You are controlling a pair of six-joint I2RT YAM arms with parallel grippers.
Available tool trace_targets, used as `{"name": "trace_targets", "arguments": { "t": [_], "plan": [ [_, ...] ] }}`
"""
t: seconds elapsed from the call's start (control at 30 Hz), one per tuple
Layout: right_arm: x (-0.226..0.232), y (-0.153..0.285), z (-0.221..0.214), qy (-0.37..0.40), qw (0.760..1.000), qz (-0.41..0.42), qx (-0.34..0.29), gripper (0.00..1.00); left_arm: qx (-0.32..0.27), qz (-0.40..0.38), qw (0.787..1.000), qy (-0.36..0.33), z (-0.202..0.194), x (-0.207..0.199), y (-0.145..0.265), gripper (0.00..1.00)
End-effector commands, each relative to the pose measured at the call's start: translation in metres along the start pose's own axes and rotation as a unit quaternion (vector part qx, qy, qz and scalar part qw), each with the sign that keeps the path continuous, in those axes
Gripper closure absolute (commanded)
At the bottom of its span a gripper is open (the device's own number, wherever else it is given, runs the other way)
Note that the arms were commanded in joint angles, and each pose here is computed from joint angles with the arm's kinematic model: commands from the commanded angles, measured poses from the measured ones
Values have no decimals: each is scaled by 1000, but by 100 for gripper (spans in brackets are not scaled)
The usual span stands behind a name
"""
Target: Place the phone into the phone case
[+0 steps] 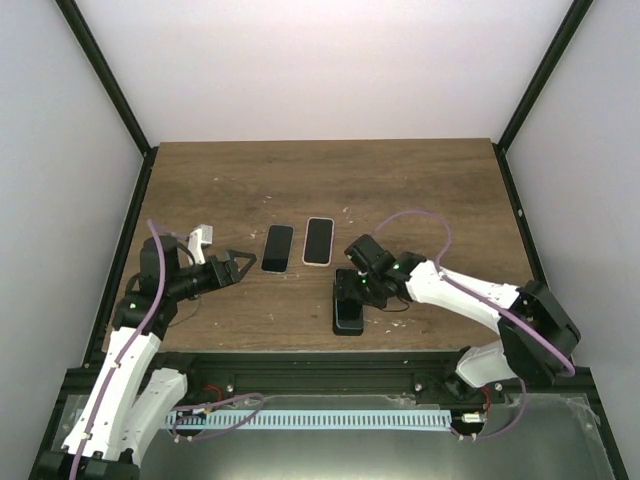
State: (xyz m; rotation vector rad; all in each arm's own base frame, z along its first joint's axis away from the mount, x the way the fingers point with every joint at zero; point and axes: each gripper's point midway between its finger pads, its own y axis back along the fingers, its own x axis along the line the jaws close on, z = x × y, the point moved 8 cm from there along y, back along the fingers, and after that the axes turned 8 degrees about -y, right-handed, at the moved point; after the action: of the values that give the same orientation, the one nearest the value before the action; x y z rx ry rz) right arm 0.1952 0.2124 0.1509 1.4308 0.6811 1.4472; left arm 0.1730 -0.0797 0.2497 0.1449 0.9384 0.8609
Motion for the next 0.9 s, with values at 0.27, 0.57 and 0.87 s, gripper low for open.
{"name": "trace_targets", "arguments": {
  "t": [0.27, 0.57, 0.87],
  "plan": [
    [3, -20, -7, -66, 998, 6, 2, 30, -1, -9, 1000, -8, -1, -1, 0, 7],
    [-3, -28, -8, -59, 998, -15, 1, 29, -2, -8, 1000, -7, -1, -1, 0, 7],
    [-6, -36, -6, -39, 998, -57, -3, 26, 1, -9, 1000, -5, 1, -1, -1, 7]
  ]
}}
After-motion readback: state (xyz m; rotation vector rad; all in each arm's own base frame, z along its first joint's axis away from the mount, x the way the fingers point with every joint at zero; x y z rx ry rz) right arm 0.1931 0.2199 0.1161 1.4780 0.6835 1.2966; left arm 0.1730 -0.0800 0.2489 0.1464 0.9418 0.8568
